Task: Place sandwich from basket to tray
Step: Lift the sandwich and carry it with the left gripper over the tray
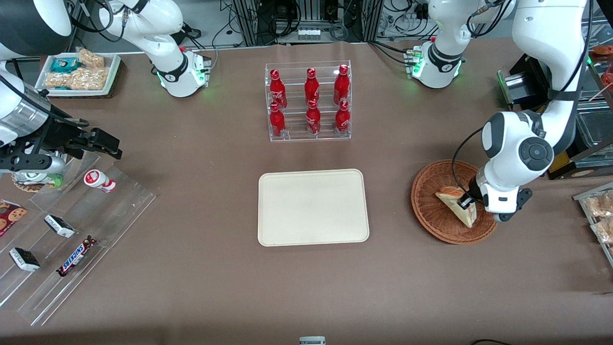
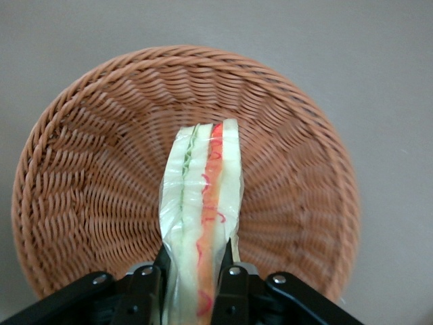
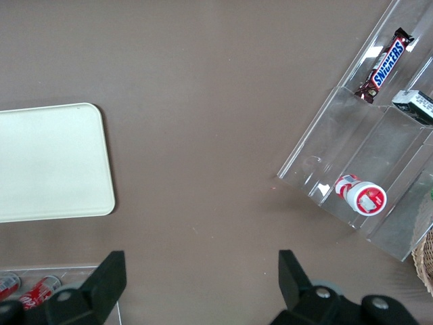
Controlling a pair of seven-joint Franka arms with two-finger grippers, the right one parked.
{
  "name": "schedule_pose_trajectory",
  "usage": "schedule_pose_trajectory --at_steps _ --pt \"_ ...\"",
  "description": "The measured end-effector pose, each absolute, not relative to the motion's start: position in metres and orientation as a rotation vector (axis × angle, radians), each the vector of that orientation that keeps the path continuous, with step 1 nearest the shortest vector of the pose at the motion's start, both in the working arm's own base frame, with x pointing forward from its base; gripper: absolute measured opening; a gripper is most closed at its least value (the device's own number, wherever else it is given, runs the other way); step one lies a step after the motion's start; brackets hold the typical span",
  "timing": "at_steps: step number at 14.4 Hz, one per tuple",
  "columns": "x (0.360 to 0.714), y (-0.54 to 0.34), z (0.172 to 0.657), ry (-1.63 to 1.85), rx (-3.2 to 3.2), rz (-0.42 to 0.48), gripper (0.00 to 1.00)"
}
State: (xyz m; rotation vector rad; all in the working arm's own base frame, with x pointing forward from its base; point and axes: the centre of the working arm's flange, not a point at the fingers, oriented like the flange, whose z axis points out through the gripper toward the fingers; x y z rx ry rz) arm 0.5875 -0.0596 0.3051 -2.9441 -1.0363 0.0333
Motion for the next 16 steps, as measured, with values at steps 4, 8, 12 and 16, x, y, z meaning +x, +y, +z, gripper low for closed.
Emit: schedule_pose_trajectory --at_steps 4,8,12,16 --pt "0.592 -0.134 0.334 -0.833 -3.011 0.023 0.25" --pt "0.584 -0.247 0.332 -0.556 -3.092 -0.006 0.25" --pt "0.578 -0.348 0.307 -0.362 -3.138 -0.012 0.15" --pt "0.567 -0.432 0.289 -0.196 -3.186 -0.052 0.15"
